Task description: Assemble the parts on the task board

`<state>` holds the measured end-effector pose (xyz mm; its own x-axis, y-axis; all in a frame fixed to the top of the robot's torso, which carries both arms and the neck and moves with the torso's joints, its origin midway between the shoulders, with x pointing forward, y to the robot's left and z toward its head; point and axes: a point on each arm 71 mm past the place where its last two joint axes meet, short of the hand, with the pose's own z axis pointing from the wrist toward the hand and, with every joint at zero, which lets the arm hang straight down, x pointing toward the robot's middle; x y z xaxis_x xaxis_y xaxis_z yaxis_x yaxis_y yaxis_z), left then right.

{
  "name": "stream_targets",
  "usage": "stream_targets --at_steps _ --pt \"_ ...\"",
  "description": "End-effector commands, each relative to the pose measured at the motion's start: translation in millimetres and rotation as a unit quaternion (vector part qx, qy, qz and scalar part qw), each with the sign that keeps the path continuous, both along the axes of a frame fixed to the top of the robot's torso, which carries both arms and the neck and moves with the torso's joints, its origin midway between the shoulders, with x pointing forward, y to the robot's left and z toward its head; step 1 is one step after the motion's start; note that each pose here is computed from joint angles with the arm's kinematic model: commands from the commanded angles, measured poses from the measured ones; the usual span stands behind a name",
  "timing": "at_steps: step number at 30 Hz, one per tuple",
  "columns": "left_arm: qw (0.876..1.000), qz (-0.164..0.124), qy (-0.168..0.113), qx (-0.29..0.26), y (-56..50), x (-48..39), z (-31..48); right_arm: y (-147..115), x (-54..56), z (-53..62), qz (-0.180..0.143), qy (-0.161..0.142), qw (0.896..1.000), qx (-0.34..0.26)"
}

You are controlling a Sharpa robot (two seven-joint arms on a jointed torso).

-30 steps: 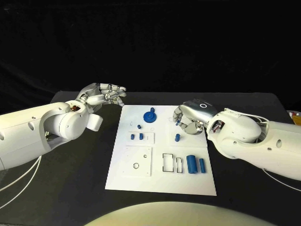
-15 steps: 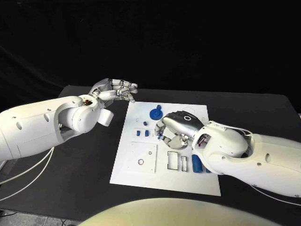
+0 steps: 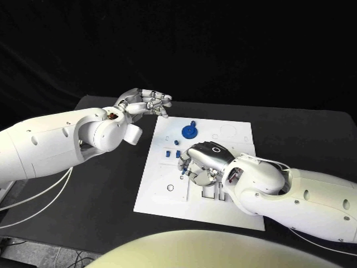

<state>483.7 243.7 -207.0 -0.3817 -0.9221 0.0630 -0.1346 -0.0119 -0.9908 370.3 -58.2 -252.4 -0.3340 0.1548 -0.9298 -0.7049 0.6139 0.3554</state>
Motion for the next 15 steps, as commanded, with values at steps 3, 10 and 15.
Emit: stream_targets --at_steps 3,10,15 --pt "1.000 -0.012 -0.002 -0.005 -3.1 -0.3 1.1 2.0 -0.2 -4.3 0.007 0.003 1.000 -0.002" --pt "1.000 -0.013 -0.001 -0.005 -3.0 -0.3 1.0 2.1 1.8 -9.5 0.005 0.001 1.000 -0.012" --pt "1.000 -0.014 0.000 -0.005 -3.2 -0.4 0.9 3.0 1.8 -13.2 0.006 0.003 1.000 -0.017"
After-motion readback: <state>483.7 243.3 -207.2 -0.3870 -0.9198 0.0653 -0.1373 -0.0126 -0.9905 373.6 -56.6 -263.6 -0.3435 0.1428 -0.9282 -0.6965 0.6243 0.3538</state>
